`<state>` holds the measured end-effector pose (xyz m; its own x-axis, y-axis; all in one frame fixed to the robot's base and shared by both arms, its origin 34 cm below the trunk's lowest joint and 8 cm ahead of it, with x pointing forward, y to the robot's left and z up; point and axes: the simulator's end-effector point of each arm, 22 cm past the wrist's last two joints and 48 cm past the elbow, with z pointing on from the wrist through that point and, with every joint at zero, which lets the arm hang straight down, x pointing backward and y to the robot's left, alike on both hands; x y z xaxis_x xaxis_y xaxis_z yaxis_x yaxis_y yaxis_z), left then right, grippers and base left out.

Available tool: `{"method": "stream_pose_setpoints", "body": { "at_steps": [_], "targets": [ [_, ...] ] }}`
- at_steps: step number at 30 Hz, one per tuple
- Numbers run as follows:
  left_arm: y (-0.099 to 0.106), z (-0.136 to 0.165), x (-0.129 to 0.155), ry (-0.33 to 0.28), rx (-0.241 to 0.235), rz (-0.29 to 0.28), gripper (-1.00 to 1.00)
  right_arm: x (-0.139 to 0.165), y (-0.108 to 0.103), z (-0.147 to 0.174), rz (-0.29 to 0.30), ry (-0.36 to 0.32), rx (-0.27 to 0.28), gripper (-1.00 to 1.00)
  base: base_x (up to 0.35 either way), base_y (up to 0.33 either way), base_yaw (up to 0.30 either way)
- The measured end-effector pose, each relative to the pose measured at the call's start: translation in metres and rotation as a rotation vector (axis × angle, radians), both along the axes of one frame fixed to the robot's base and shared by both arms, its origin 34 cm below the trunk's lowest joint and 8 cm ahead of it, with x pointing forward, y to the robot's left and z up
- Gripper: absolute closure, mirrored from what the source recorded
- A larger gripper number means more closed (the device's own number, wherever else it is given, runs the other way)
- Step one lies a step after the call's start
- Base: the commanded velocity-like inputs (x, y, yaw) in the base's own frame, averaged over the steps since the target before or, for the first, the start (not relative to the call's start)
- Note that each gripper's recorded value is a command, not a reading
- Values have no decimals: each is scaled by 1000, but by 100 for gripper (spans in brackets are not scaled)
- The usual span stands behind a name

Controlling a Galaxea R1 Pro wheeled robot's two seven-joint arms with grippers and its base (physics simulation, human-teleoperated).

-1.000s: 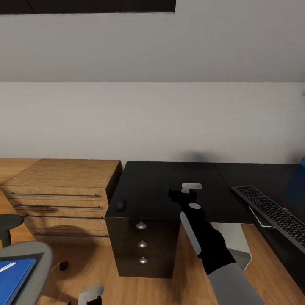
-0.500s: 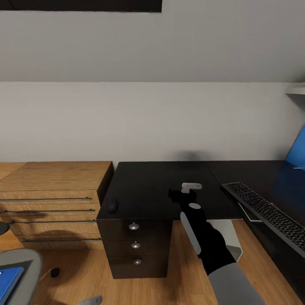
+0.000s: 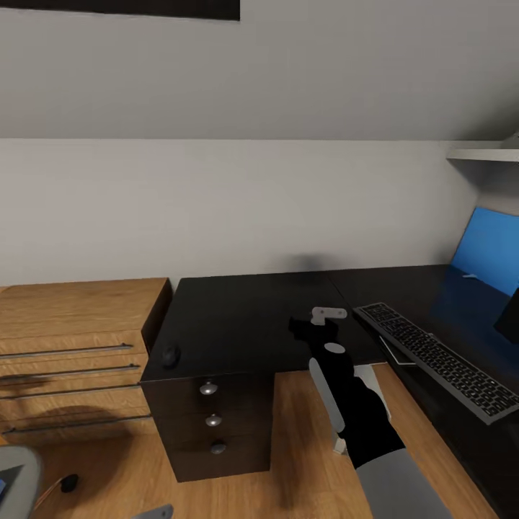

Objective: In the bedroom, organize the workspace by keeping the computer under the desk, ensuring the monitor is on the desk, placing the keyboard on the desk next to the monitor, placing the mouse on the desk next to the keyboard, moving the folder from the swivel chair onto the desk next to the mouse, stacking the notebook on top of the folder with the pen on top of the notebook, and positioning the swivel chair next to the desk.

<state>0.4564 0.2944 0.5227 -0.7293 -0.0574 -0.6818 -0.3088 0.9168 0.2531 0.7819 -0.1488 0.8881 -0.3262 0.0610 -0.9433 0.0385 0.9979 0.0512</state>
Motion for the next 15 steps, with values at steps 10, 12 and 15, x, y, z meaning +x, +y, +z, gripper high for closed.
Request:
{"method": "stream_pose_setpoints", "body": {
  "at_steps": [10, 12, 15],
  "targets": [
    [-1, -1, -1, 4, 1, -6, -100, 72, -170, -5, -274, 126, 4, -100, 0, 0, -4],
    [-1, -1, -1, 4, 2, -7, -100, 103, -199, 24, -321, 113, 14, -100, 0, 0, 0],
    [-1, -1, -1, 2, 3, -7, -100, 125, -231, 40, -391, 40, 59, -100, 0, 0, 0]
  ]
}}
